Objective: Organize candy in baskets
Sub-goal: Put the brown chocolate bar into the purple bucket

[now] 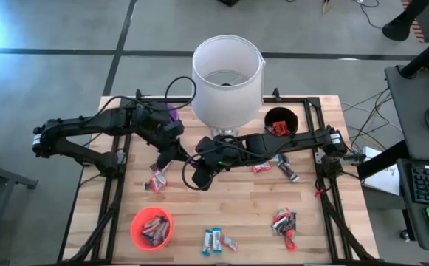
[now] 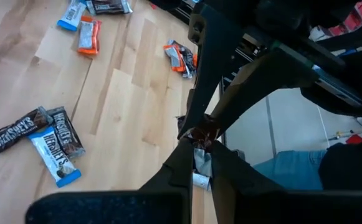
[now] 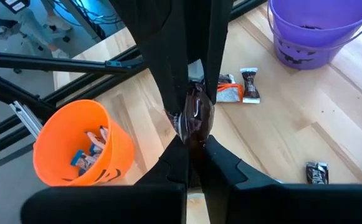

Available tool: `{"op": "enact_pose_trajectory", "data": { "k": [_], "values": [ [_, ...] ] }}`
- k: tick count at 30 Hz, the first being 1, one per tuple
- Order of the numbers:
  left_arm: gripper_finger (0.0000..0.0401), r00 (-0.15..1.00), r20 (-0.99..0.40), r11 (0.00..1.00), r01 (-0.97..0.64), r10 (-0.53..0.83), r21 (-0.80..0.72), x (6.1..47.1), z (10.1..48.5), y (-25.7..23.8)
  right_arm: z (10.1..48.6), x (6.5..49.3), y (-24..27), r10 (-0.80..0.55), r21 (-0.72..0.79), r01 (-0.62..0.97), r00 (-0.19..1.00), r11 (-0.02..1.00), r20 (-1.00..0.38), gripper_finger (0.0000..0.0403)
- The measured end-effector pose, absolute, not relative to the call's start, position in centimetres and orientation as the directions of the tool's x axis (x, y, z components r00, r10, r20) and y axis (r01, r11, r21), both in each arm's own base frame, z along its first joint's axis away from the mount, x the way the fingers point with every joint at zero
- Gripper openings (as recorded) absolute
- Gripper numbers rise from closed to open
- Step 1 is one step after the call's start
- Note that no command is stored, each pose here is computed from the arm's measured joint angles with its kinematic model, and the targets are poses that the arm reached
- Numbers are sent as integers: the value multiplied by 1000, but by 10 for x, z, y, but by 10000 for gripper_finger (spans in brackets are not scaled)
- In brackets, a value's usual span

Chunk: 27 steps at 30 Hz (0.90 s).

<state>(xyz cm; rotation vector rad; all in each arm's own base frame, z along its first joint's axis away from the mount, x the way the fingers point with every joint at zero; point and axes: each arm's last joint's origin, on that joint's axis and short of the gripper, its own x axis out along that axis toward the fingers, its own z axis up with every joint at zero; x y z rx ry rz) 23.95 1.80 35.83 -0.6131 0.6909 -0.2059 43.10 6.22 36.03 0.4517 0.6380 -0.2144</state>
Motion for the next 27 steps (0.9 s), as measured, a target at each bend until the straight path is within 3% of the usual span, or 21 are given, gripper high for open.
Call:
{"op": "enact_pose_trajectory", "data": {
  "k": [8, 14, 27],
  "values": [
    [1, 730, -570, 816, -30, -376, -577, 235, 355, 17, 361, 431, 64, 17, 391, 290, 784, 873, -620, 90],
    [0, 706, -647, 858, -110, -288, -502, 219, 354, 18, 361, 422, 71, 76, 424, 297, 738, 855, -670, 136],
    [0, 608, -792, 912, -354, 56, -207, 186, 352, 38, 327, 386, 104, 114, 298, 400, 422, 867, -899, 141]
  ]
}}
